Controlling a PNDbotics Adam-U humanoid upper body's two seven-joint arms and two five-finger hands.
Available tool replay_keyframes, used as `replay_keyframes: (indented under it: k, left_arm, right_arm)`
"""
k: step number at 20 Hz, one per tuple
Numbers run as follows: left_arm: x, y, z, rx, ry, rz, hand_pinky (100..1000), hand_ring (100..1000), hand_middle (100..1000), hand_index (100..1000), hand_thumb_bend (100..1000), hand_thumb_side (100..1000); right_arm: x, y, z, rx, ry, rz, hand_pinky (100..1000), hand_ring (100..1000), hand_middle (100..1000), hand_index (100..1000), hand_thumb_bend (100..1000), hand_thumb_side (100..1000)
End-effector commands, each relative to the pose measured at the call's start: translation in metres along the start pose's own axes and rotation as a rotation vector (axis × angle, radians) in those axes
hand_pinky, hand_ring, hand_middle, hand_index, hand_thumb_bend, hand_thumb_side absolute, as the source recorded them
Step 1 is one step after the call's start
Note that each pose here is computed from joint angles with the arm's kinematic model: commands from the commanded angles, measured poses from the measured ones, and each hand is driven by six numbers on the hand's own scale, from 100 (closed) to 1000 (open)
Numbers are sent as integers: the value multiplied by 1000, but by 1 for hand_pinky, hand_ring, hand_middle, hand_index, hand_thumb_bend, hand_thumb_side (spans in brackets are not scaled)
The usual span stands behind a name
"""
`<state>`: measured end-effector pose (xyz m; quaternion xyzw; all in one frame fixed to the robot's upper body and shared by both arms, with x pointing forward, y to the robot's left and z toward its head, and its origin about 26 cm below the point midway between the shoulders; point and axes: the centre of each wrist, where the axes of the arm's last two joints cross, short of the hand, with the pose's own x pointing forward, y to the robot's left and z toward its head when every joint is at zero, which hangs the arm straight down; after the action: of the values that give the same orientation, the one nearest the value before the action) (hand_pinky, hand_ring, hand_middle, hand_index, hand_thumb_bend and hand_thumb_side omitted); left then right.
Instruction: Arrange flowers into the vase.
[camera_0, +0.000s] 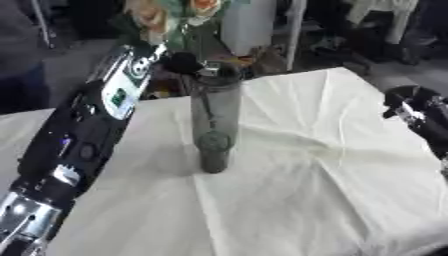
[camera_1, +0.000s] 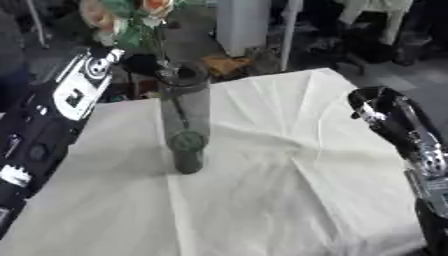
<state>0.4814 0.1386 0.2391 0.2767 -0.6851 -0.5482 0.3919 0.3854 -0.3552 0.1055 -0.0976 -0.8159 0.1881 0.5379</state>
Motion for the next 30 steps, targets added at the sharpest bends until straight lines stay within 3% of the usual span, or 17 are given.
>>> replay_keyframes:
  k: [1, 18, 30]
  left_arm:
    - [2, 11, -2, 14, 0, -18, 891, 812, 865, 926, 1000, 868]
    - [3, -23, -8, -45, 33, -16, 884, 813, 862, 930, 1000, 903]
    - [-1, -7, -6, -62, 64, -121, 888, 846, 860, 932, 1000, 863]
  right_arm:
    - [8, -9, -6, -9, -25, 26, 630, 504, 542, 707, 497, 564]
    - [8, -7, -7, 0, -25, 21, 630, 503, 540, 706, 502, 561]
    - [8, -7, -7, -2, -22, 22, 629, 503, 540, 706, 505, 561]
